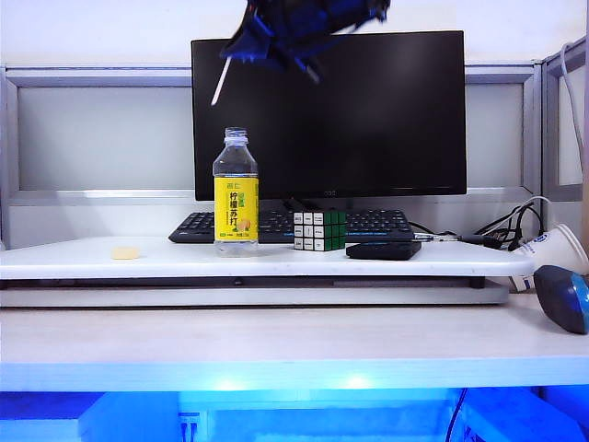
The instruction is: Grab a stick from the table and stick it in a plastic bottle.
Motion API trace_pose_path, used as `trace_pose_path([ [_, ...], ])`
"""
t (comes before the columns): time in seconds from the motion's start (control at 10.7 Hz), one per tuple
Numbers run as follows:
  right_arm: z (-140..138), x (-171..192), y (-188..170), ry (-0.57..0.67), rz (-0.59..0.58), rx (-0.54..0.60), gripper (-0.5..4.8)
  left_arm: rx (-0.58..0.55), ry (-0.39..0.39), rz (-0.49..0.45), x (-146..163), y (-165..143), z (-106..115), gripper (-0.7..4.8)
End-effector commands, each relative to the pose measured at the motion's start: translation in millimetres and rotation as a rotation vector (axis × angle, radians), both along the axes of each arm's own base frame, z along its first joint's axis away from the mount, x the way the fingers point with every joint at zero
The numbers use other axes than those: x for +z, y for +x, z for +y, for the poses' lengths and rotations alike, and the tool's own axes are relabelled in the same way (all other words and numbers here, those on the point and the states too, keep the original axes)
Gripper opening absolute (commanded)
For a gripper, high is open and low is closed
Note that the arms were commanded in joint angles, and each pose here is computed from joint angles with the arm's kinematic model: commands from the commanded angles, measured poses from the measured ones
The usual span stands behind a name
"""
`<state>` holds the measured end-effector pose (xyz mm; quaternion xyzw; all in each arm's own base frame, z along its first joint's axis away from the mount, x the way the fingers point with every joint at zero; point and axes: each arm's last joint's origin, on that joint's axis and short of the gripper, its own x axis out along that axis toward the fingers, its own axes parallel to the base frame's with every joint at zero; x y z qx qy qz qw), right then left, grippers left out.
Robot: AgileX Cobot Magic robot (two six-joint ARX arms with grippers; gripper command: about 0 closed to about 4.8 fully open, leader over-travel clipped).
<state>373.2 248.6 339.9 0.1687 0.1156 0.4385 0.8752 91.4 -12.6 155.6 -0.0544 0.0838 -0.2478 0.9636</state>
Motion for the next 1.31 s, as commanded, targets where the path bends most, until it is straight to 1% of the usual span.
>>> trace_pose_path([
  [0.09, -5, 14, 5, -0.074, -0.121, -0.075, -0.09, -0.007, 0.0, 0.011, -1, 0, 0, -0.05],
  [0.28, -2, 14, 11, -0.11, -0.151, -0.073, -0.09, -0.005, 0.001, 0.011, -1, 0, 0, -0.05],
  [0.56, 6, 25, 26, -0.126, -0.182, -0.078, -0.09, -0.005, 0.005, 0.009, -1, 0, 0, -0.04],
  [0.66, 10, 34, 44, -0.162, -0.21, -0.099, -0.09, -0.005, 0.006, 0.008, -1, 0, 0, -0.04],
  [1.31, 7, 15, 61, -0.209, -0.208, -0.138, -0.09, -0.005, 0.006, 0.008, -1, 0, 0, -0.05],
])
